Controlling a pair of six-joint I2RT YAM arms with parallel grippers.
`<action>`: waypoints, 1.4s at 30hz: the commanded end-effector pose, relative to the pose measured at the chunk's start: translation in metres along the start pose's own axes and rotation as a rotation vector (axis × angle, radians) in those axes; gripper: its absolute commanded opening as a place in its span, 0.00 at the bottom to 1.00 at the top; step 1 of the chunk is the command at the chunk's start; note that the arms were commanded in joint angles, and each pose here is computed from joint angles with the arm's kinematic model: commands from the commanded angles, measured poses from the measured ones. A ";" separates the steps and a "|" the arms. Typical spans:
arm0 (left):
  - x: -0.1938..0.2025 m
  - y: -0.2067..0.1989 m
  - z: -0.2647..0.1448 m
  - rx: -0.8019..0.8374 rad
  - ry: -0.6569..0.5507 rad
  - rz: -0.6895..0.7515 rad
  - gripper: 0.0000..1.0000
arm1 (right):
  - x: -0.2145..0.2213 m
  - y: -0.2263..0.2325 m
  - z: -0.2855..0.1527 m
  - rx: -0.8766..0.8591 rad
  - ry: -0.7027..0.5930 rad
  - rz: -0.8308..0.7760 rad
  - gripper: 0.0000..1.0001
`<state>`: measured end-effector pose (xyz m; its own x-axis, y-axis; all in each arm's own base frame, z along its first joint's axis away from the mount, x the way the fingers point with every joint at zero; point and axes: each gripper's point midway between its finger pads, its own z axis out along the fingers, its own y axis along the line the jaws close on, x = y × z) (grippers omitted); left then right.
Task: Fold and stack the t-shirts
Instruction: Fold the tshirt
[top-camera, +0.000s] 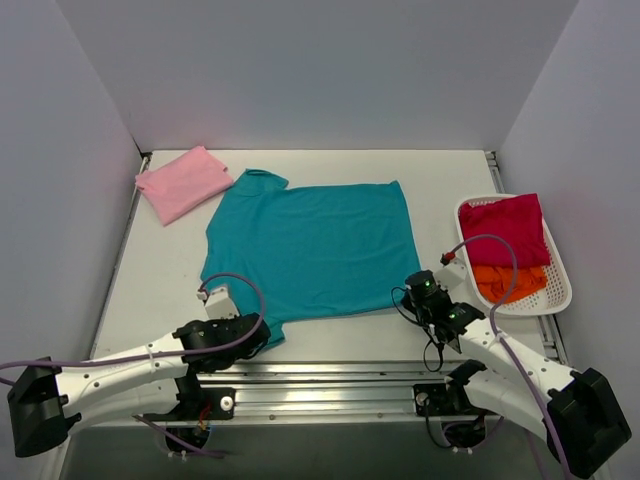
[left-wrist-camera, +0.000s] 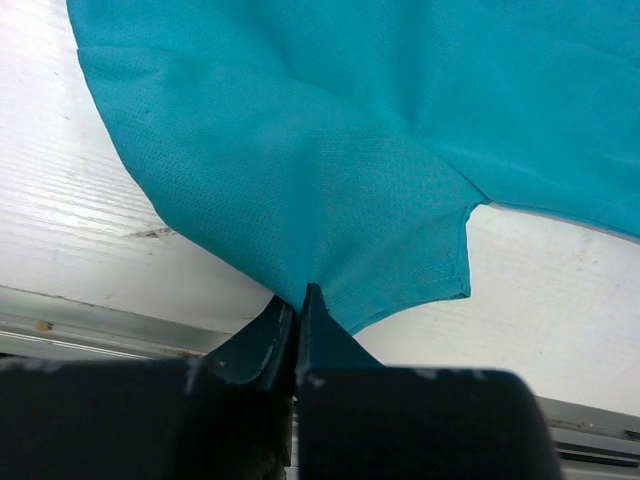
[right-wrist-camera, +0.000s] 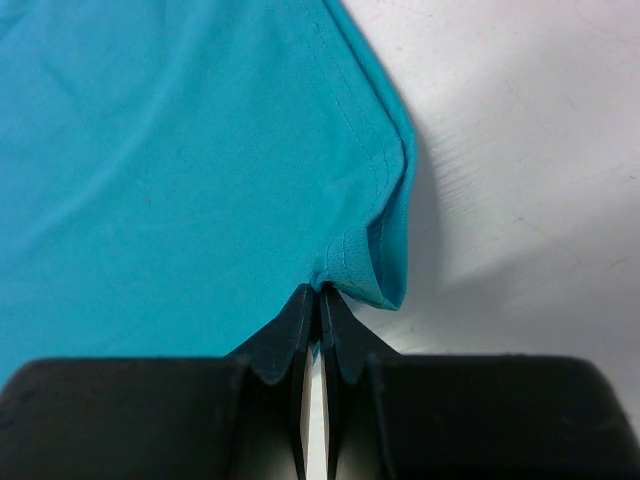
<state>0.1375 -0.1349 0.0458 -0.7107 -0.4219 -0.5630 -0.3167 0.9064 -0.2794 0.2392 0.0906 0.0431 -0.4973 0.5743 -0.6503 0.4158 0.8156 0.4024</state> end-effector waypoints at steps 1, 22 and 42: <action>-0.019 -0.006 -0.010 0.002 -0.032 0.024 0.02 | -0.015 0.004 -0.006 0.027 -0.039 -0.003 0.00; -0.145 -0.058 0.012 0.117 -0.099 -0.066 0.02 | -0.057 0.055 0.018 0.037 -0.122 -0.075 0.00; -0.224 -0.075 0.161 0.055 0.035 -0.090 0.75 | -0.070 0.070 0.137 0.208 -0.025 -0.083 0.00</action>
<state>0.3776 -0.1071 0.0587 -0.7052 -0.5203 -0.4816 -0.4121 0.8535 -0.3189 0.3899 0.0956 0.0416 -0.4988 0.5124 -0.6991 0.5168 0.8233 0.2347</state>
